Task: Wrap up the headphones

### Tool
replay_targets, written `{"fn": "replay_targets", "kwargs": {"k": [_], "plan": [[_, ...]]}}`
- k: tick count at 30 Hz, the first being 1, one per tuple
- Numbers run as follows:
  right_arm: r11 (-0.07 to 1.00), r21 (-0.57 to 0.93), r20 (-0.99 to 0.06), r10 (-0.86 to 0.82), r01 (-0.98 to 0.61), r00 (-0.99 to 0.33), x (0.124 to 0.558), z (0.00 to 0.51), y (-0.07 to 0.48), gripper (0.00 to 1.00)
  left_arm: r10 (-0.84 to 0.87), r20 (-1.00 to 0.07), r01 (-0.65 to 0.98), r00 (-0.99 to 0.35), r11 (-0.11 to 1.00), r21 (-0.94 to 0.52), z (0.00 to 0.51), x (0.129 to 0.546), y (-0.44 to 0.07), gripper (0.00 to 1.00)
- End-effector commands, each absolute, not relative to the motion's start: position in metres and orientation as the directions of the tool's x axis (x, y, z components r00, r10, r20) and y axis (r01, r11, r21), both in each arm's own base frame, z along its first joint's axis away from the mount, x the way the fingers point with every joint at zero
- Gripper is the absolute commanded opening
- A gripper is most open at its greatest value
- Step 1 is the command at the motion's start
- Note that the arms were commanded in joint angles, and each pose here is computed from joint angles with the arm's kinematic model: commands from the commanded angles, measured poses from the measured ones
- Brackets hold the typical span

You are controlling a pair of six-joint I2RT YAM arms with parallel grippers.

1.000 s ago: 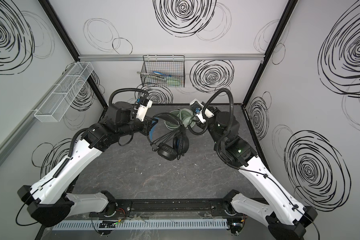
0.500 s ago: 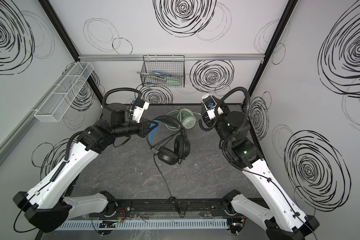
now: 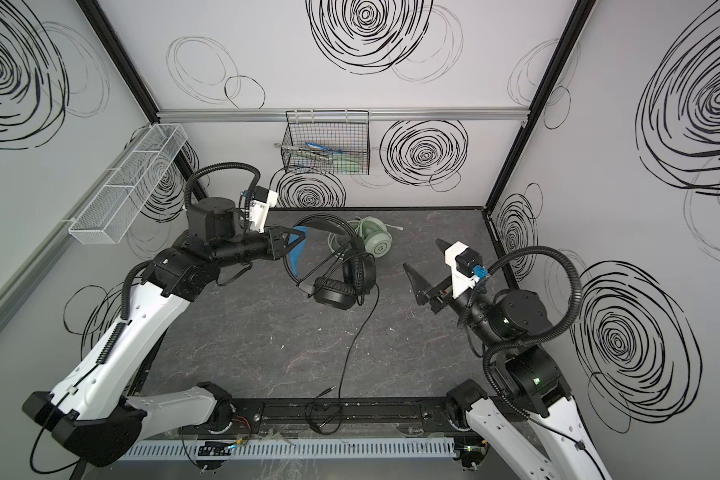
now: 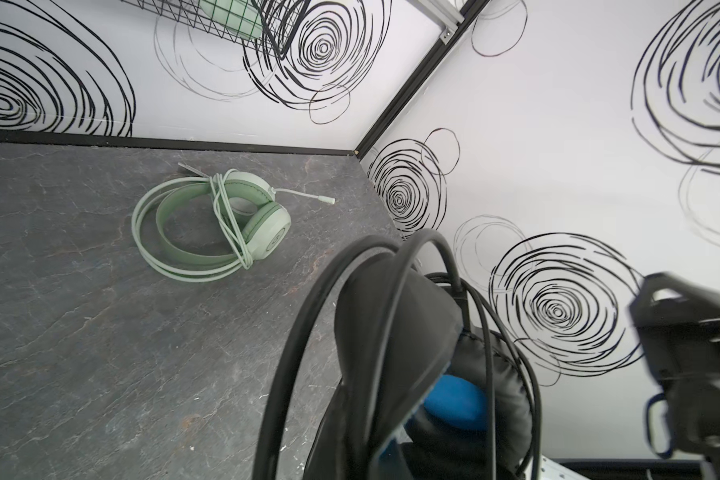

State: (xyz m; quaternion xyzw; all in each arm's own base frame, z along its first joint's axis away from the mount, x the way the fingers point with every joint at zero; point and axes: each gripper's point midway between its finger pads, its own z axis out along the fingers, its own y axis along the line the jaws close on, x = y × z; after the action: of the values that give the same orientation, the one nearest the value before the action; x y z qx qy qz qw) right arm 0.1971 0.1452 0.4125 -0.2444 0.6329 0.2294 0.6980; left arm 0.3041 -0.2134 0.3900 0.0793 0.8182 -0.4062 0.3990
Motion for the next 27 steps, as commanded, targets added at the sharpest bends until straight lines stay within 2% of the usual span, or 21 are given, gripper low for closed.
{"fn": "replay_targets", "kwargs": {"k": [1,4,8,12,20,23,27], "plan": [[0.724,0.061,-0.996,0.09,-0.687,0.007,0.194,0.389,0.157,0.88,-0.334,-0.755,0.546,-0.564,0.536,-0.644,0.464,0.299,-0.214,0.0],[0.688,0.03,-0.998,0.055,-0.726,0.011,0.195,0.376,0.168,0.89,-0.369,-0.734,0.547,-0.571,0.495,-0.675,0.477,0.297,-0.216,0.0],[0.69,0.018,-1.0,0.019,-0.724,-0.006,0.21,0.357,0.175,0.89,-0.391,-0.72,0.565,-0.574,0.447,-0.693,0.496,0.292,-0.218,0.0],[0.678,0.043,-0.999,0.054,-0.734,-0.009,0.224,0.353,0.182,0.9,-0.385,-0.719,0.586,-0.578,0.417,-0.695,0.509,0.287,-0.221,0.0],[0.586,0.125,-0.987,0.155,-0.8,-0.04,0.237,0.359,0.204,0.91,-0.413,-0.695,0.613,-0.589,0.332,-0.717,0.53,0.28,-0.228,0.0],[0.539,0.133,-0.983,0.18,-0.832,-0.041,0.233,0.367,0.214,0.92,-0.42,-0.69,0.615,-0.589,0.321,-0.72,0.533,0.279,-0.228,0.0],[0.531,0.165,-0.977,0.206,-0.831,-0.062,0.234,0.373,0.215,0.93,-0.426,-0.696,0.616,-0.578,0.332,-0.714,0.533,0.28,-0.226,0.0]]}}
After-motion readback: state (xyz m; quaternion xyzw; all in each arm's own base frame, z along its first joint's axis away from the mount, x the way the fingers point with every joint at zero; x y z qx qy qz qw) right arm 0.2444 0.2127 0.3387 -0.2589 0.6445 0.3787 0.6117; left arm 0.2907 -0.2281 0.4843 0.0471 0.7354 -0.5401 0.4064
